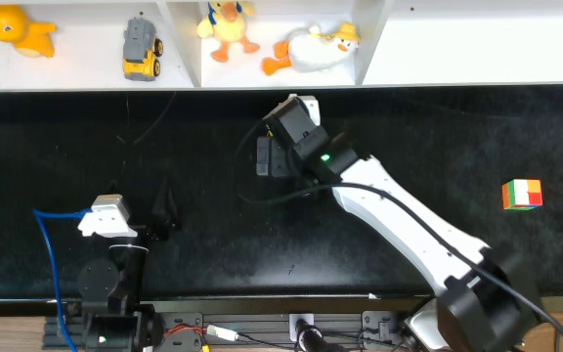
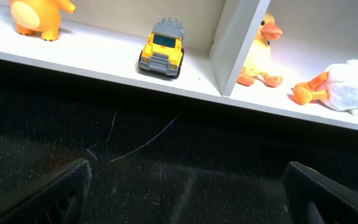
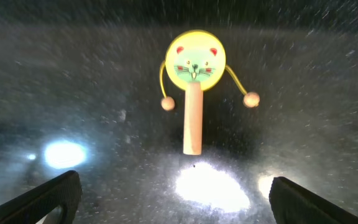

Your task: Store Toys

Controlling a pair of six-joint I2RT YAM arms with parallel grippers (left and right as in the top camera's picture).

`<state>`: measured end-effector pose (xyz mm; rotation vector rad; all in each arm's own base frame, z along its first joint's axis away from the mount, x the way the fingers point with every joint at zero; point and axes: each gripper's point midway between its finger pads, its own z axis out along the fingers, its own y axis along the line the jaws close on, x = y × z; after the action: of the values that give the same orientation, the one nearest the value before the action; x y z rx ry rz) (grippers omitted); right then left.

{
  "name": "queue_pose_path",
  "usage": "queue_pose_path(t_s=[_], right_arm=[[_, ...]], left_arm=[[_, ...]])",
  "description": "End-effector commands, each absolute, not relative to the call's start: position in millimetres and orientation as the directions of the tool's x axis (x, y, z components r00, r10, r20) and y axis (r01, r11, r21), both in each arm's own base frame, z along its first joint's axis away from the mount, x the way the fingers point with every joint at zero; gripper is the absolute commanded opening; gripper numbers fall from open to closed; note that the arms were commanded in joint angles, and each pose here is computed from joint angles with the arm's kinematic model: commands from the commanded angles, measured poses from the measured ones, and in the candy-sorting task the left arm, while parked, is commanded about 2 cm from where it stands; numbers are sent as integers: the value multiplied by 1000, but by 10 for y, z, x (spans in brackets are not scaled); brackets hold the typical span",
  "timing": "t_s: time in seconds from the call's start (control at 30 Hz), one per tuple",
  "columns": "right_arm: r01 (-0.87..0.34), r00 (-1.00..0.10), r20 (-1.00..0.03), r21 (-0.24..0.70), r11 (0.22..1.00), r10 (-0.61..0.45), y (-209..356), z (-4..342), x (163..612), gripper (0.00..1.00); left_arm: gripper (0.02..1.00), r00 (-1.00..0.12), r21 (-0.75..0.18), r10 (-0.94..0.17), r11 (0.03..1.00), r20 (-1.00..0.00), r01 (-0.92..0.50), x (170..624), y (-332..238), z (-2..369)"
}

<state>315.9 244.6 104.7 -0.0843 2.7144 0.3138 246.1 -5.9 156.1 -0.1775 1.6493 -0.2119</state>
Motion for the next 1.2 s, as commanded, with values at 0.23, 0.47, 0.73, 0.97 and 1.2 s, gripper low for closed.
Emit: queue_pose_path(t_s=[0.23, 0.47, 0.73, 0.97, 1.2], right_arm=[[-77, -952, -304, 171, 982, -21, 2515, 595, 3164, 976], [-76, -955, -295, 163, 984, -25, 2568, 397, 3234, 901], [-76, -951, -307, 166, 983, -22, 2586, 273, 3341, 805], [-82, -969, -243, 141, 987, -46, 2554, 21, 3267, 658], [-78, -982, -178, 119, 990, -56, 2512, -174, 3161, 421]], left_arm=[[998, -84, -237, -234, 971, -969, 30, 2456, -90, 1572], [998, -84, -237, -234, 971, -969, 30, 2456, -90, 1572], [998, -84, -237, -234, 971, -969, 29, 2456, -90, 1572], [998, -84, -237, -234, 971, -969, 29, 2456, -90, 1572], [998, -84, -237, -234, 971, -969, 29, 2456, -90, 1572]])
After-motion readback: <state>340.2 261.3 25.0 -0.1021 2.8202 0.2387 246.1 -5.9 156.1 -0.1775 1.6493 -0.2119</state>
